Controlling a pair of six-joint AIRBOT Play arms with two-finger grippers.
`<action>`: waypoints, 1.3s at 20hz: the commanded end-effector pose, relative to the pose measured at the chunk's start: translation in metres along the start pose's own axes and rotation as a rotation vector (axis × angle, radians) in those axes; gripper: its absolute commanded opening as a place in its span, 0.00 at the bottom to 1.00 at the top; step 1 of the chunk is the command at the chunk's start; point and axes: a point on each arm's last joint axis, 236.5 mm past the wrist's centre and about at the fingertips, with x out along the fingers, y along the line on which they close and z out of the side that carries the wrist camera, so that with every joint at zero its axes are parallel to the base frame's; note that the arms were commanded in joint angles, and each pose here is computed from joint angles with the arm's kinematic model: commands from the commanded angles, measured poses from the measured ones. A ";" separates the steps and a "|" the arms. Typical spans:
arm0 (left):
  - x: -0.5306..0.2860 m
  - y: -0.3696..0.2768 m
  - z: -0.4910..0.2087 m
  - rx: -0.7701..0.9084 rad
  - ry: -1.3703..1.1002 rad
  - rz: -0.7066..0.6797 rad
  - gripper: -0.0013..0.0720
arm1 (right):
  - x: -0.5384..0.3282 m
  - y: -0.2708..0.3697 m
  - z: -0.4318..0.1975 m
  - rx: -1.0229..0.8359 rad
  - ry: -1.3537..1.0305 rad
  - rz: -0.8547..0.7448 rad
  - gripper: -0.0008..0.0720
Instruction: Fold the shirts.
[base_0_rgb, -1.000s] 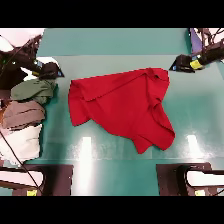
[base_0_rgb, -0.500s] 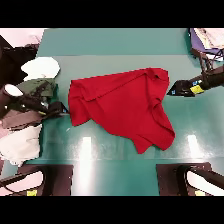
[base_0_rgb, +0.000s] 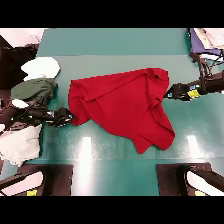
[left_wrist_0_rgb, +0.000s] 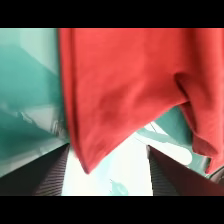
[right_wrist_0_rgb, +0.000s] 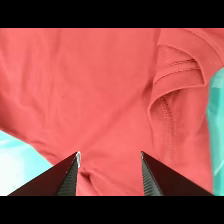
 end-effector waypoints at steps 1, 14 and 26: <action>0.016 -0.010 -0.002 0.063 -0.007 0.019 0.82 | 0.000 0.002 -0.003 0.000 0.009 0.008 0.60; -0.035 -0.070 0.031 0.317 0.003 0.044 0.05 | 0.009 -0.069 -0.107 0.322 0.177 -0.001 0.60; -0.044 -0.082 0.039 0.342 -0.017 0.035 0.05 | 0.069 -0.098 -0.208 0.591 0.205 0.001 0.60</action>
